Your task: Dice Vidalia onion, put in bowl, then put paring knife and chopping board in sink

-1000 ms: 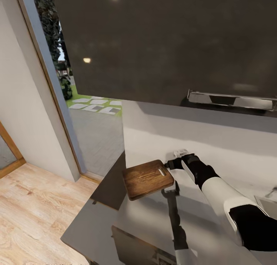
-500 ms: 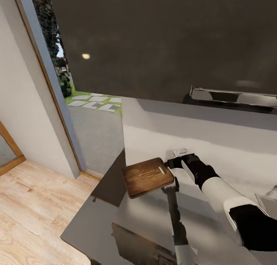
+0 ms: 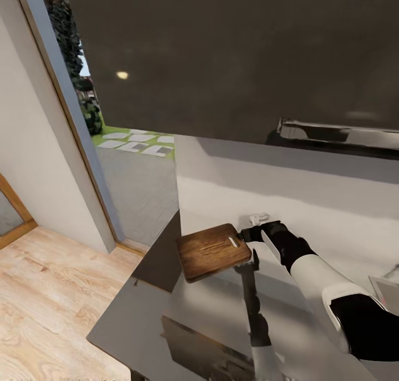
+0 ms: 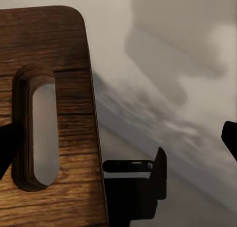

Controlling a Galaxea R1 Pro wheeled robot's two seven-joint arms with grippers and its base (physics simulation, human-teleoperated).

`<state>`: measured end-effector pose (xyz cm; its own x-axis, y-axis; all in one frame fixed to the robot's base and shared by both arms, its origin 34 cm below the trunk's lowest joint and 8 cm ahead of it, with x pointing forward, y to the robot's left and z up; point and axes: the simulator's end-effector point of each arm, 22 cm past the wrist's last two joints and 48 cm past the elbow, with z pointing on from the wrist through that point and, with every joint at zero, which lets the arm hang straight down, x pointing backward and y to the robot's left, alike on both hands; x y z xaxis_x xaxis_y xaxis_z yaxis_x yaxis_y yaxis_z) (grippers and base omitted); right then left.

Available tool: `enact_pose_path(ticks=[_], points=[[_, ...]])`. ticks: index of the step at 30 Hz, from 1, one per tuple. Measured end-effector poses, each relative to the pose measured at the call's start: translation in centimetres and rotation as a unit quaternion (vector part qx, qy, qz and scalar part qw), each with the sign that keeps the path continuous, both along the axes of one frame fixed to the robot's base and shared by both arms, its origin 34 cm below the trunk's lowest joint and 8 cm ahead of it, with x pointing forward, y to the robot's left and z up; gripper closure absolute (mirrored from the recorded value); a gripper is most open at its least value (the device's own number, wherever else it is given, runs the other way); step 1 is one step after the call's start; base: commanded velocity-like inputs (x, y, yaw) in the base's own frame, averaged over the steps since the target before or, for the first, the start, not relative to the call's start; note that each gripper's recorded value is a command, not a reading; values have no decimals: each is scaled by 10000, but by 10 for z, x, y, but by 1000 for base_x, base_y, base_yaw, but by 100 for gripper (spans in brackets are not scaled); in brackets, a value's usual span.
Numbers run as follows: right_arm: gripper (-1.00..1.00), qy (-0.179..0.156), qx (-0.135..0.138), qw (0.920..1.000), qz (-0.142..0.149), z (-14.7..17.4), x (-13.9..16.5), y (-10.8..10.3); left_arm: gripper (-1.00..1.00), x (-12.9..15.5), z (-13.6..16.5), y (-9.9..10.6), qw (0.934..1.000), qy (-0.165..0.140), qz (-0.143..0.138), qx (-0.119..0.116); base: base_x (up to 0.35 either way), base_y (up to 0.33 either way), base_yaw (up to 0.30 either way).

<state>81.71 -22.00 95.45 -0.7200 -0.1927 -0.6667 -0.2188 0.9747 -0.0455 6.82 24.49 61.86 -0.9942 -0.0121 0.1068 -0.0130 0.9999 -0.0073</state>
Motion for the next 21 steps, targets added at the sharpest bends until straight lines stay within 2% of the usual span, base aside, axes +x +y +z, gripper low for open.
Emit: enact_pose_path(ticks=[21], points=[[-100,116,12,9999,-4,-16,-1,0,-100,-9,1,0,9999,110,-2,-1,0,0,0]])
